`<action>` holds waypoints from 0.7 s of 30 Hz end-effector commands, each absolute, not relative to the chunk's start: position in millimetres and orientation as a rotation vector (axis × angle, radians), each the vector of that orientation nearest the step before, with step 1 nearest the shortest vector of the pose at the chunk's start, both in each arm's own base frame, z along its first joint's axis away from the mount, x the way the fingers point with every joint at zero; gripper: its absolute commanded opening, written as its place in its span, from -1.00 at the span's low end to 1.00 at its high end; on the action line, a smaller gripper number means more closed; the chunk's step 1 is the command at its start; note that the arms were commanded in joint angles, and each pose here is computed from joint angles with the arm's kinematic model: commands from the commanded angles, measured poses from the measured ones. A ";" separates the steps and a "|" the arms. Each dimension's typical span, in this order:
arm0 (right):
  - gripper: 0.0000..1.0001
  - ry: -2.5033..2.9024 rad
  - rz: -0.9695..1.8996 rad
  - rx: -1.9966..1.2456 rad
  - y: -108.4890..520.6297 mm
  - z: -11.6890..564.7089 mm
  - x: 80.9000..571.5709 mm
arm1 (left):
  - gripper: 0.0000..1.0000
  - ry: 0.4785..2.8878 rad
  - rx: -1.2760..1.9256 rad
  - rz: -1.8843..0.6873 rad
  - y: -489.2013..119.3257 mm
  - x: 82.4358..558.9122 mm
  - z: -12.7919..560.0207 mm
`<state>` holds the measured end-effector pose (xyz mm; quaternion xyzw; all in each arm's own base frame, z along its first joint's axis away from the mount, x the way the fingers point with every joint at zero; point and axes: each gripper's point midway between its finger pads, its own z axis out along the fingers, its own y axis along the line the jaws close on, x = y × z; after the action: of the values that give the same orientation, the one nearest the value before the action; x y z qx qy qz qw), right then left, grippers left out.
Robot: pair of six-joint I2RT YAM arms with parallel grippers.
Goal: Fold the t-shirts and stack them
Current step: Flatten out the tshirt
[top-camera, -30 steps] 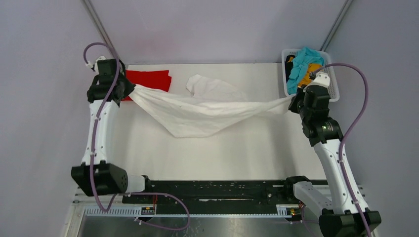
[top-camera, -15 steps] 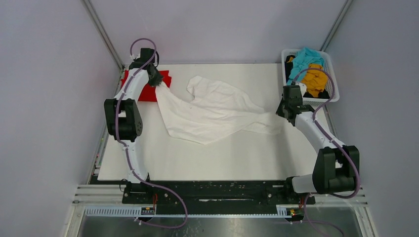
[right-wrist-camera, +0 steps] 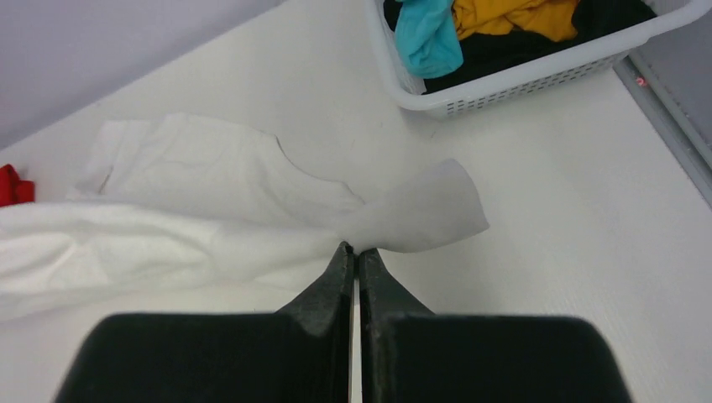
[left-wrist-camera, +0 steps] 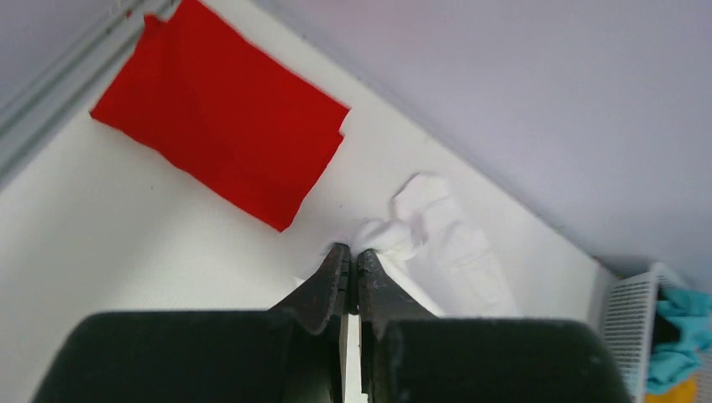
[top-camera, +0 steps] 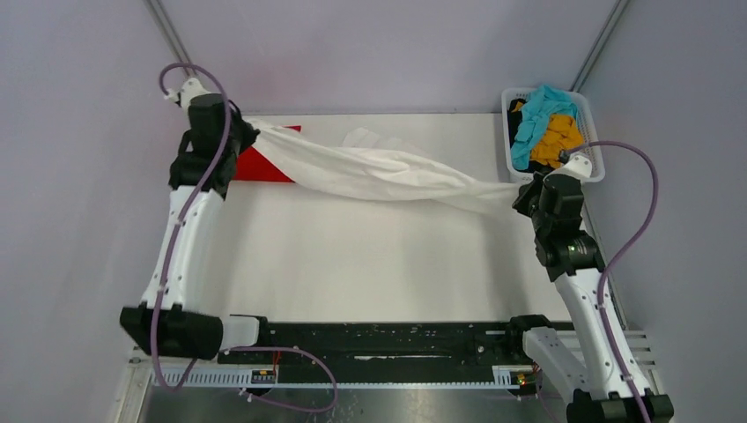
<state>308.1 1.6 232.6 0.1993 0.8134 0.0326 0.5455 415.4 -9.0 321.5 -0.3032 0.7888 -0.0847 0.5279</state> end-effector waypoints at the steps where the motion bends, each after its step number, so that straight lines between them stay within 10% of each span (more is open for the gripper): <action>1: -1.00 1.902 0.103 0.471 0.1 244.7 276.8 | -1.00 1.678 -0.686 -0.214 4.0 376.3 389.9; 13: -1.00 1.904 0.047 0.474 -8.1 249.1 273.0 | -1.00 1.693 -0.672 -0.142 11.2 389.7 401.8; 21: -1.00 2.143 -0.025 0.526 -4.3 167.5 314.3 | -0.75 2.207 -0.713 0.002 -5.5 494.3 216.6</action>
<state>297.3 1.0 189.8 0.1954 0.8597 0.0095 0.4719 469.1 -0.4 308.9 -0.2906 0.8099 -0.0332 0.5085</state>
